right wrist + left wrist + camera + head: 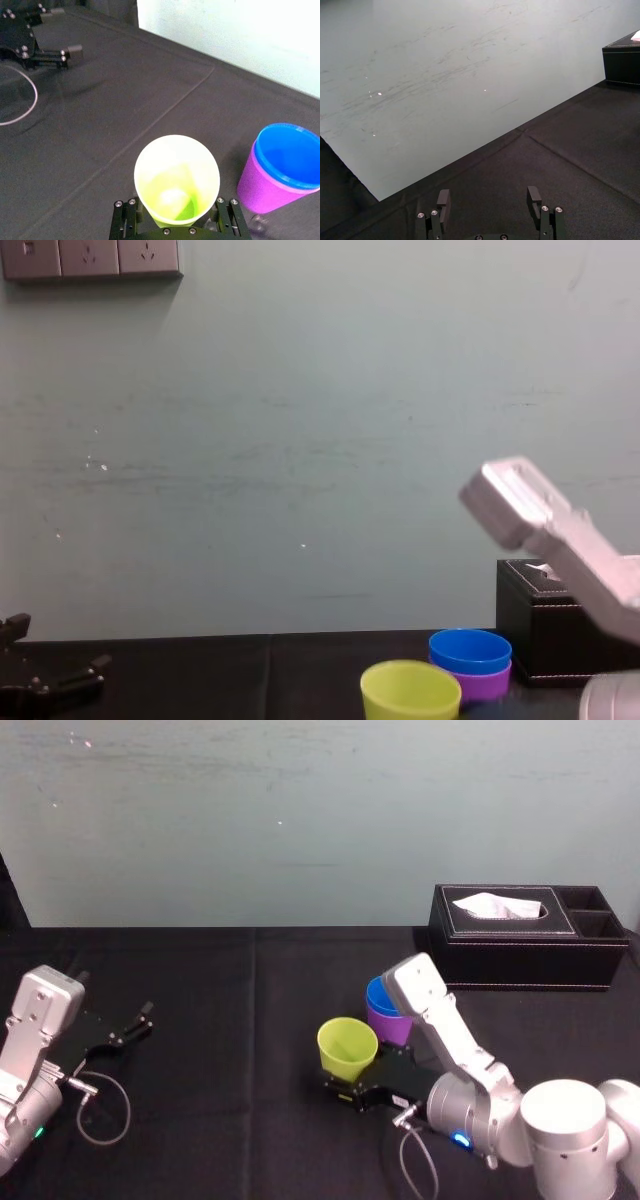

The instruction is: Stack the three plastic cups sequentially using one hand.

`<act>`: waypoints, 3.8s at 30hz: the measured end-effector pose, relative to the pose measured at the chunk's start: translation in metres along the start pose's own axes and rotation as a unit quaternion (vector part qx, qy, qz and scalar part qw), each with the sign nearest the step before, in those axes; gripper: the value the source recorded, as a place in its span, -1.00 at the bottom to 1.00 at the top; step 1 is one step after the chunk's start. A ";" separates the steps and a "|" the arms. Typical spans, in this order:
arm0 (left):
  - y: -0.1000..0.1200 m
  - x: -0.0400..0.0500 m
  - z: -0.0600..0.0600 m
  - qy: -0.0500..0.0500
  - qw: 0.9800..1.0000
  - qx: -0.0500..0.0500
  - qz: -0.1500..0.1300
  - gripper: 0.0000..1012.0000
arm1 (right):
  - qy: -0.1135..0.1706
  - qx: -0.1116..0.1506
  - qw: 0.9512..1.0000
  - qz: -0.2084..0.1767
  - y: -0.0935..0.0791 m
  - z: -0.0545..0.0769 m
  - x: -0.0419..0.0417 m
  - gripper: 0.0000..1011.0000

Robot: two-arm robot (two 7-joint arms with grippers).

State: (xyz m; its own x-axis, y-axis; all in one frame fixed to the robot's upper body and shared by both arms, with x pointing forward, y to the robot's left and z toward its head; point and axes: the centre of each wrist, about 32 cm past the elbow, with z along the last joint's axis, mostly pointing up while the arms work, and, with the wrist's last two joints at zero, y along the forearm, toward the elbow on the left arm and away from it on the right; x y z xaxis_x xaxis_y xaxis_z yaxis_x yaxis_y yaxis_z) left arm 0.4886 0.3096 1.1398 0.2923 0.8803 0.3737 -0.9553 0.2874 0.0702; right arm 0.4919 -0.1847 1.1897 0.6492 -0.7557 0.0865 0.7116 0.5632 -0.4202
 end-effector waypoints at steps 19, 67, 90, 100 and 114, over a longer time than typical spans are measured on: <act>0.000 0.0000 0.000 0.000 1.000 0.000 0.000 0.98 | -0.007 0.034 0.999 -0.028 -0.019 0.072 0.0477 0.41; 0.000 0.0000 0.000 0.000 1.000 0.000 0.000 0.98 | 0.033 -0.012 0.998 -0.056 -0.003 0.073 0.0823 0.41; 0.000 0.0000 0.000 0.000 1.000 0.000 0.000 0.98 | 0.039 -0.020 0.998 -0.049 0.007 0.061 0.0824 0.41; 0.000 0.0000 0.000 0.000 1.000 0.000 0.000 0.98 | 0.039 -0.020 0.998 -0.048 0.007 0.062 0.0823 0.66; 0.000 0.0000 0.000 0.000 1.000 0.000 0.000 0.98 | 0.039 -0.021 0.998 -0.049 0.006 0.062 0.0824 0.98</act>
State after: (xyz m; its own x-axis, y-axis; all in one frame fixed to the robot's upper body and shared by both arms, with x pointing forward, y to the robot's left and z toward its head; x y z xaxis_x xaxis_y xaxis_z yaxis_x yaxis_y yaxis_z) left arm 0.4886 0.3097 1.1398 0.2923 0.8803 0.3737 -0.9553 0.2873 0.0703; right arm 0.5666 -0.2225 1.2502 0.5536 -0.8308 0.0584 0.7574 0.4731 -0.4500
